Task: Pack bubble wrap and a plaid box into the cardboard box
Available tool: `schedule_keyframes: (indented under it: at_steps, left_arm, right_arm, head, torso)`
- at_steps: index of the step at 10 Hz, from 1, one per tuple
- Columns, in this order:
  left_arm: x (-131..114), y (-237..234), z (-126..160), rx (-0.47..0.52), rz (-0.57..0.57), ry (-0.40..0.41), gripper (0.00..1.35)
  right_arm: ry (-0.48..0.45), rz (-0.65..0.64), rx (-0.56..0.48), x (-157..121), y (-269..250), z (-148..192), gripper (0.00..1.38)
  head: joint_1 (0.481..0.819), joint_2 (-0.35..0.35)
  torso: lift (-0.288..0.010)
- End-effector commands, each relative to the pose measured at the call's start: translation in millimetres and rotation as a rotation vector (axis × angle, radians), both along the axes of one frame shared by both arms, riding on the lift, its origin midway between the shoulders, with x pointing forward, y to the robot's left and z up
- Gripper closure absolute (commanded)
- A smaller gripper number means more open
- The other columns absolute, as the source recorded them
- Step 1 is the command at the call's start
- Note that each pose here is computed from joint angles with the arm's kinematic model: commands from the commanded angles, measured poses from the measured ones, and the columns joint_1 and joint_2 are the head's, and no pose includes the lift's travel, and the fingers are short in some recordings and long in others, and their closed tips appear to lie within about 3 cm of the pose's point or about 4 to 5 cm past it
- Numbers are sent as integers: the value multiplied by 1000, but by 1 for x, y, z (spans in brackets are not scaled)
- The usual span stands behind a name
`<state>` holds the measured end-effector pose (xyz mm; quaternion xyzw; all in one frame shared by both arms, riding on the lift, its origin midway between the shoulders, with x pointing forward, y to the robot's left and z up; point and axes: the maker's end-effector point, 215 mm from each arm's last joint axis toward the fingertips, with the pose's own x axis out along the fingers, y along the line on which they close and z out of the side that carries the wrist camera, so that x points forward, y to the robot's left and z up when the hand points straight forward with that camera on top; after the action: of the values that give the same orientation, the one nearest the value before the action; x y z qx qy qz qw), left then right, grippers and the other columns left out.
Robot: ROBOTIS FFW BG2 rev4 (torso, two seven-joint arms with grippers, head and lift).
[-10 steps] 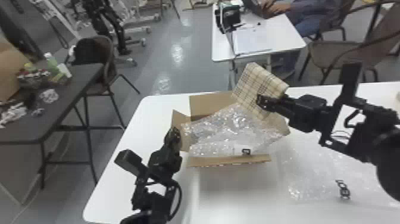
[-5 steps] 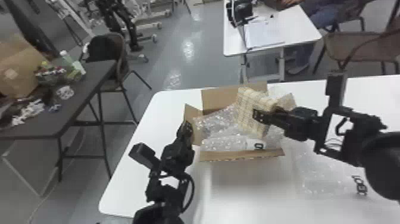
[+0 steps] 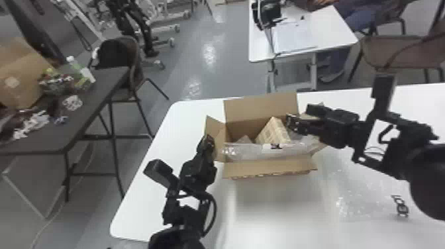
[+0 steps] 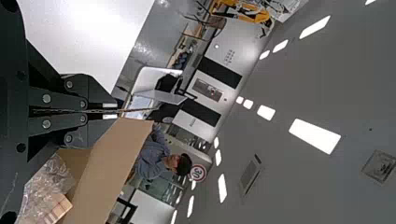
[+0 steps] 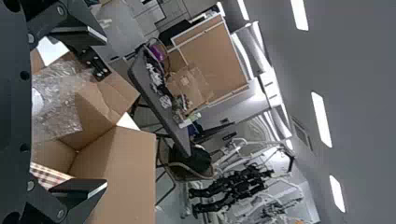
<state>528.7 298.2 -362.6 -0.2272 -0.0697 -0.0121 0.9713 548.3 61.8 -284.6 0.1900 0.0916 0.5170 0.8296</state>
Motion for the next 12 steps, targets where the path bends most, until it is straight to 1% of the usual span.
schedule_keyframes:
  at_steps: [1,2,3,4,5,6,7,8,9,10,11,12]
  left_arm:
    - [0,0,-1,0,0,1,1219]
    - [0,-1,0,-3,-1,-1,1219]
    - [0,0,1,-4,0,-2,1219]
    - [-1,1,1,-4,3,-4,1219]
    - [-2,3,0,-3,4,-3,1219]
    - [-3,4,-1,0,4,-1,1219]
    - [-4,5,-2,-2,7,-1,1219]
    - [-4,4,-2,-3,5,0,1219]
    - [-4,3,-2,-3,4,-1,1219]
    - [-4,5,-2,-4,6,0,1219]
    - [-5,5,-2,-4,6,0,1219]
    - [-3,4,-1,-3,2,-1,1219]
  right_arm:
    - [-109,-127,-32,20,-52,26,145]
    - [-182,-227,-75,29,-98,34,145]
    - [-194,-318,-105,28,-147,23,145]
    - [-195,-407,-139,20,-196,5,145]
    - [-196,-493,-186,7,-244,-16,145]
    - [-231,-590,-213,-8,-292,-28,145]
    - [-249,-671,-234,-22,-335,-42,145]
    - [-249,-743,-259,-38,-372,-58,145]
    - [-234,-804,-272,-57,-405,-75,145]
    - [-228,-846,-288,-72,-426,-87,145]
    - [-225,-875,-300,-84,-443,-97,145]
    - [-220,-875,-317,-95,-452,-109,145]
  head:
    - [689,350]
    - [677,332]
    - [668,283]
    - [669,260]
    - [681,206]
    - [695,157]
    - [695,103]
    - [695,80]
    - [695,30]
    - [695,-14]
    - [695,-49]
    - [695,-64]
  torso:
    - [-110]
    - [-110]
    - [-110]
    - [-110]
    - [-110]
    - [-110]
    - [-110]
    - [-110]
    - [-110]
    - [-110]
    - [-110]
    - [-110]
